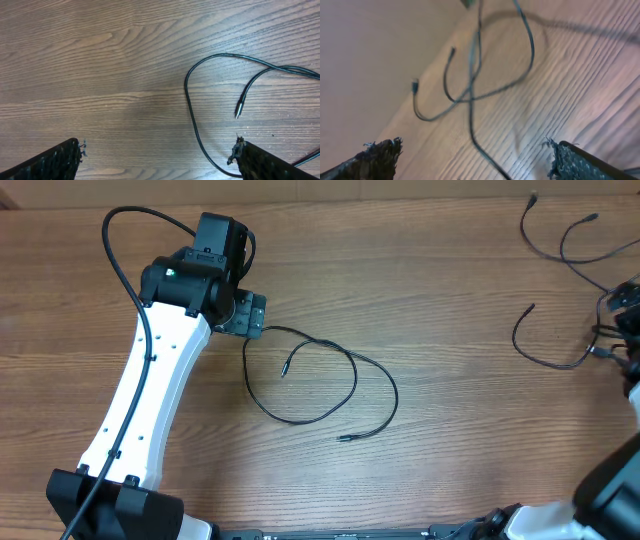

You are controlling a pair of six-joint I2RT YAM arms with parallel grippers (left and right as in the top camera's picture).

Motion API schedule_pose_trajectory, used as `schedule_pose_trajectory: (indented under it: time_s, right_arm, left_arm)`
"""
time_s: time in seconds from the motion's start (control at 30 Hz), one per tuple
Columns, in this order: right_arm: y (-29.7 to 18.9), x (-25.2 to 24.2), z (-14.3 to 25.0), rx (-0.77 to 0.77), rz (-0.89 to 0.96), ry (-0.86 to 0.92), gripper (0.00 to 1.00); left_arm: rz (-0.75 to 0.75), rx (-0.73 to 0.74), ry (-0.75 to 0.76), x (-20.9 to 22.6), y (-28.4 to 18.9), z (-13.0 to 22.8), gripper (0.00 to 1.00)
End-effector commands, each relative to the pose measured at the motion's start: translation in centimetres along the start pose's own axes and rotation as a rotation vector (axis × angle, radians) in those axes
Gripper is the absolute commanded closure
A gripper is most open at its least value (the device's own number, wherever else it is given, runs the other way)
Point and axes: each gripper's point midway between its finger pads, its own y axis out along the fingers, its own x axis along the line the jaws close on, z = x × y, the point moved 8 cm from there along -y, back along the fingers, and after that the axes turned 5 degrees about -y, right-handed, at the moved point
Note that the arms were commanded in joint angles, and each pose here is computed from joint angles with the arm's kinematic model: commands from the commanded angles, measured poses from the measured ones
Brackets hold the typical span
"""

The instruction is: Untangle cables

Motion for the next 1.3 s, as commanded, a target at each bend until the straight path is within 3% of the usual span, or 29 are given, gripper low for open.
schedule_pose_trajectory:
  time_s: [0.0,0.23,0.37,0.63,0.87,1.27]
  right_arm:
    - [-3.4,0.9,-1.0,0.001,0.05,-0.065,0.0]
    - [-5.6,1.1,3.0,0.257,0.094,-0.232,0.0]
    - [-6.4,1.0,5.9,0.429,0.127,-0.228,0.0]
    - [-7.8,2.2,10.0,0.615,0.273,-0.351,0.0]
    - [-7.1,2.7,13.1,0.642,0.323,-0.471,0.0]
    - [-5.4,0.5,16.7,0.655,0.324,-0.47,0.0]
  left_arm:
    - [-0.013,0.005,0.017,0.0,0.3,0.0,0.0]
    - [-0.013,0.005,0.017,0.0,0.3,0.0,0.0]
    - [-0.013,0.005,0.017,0.0,0.3,0.0,0.0]
    - [-0.013,0.005,0.017,0.0,0.3,0.0,0.0]
    - [-0.013,0.005,0.017,0.0,0.3,0.0,0.01]
    - [-0.013,0.005,0.017,0.0,0.3,0.0,0.0]
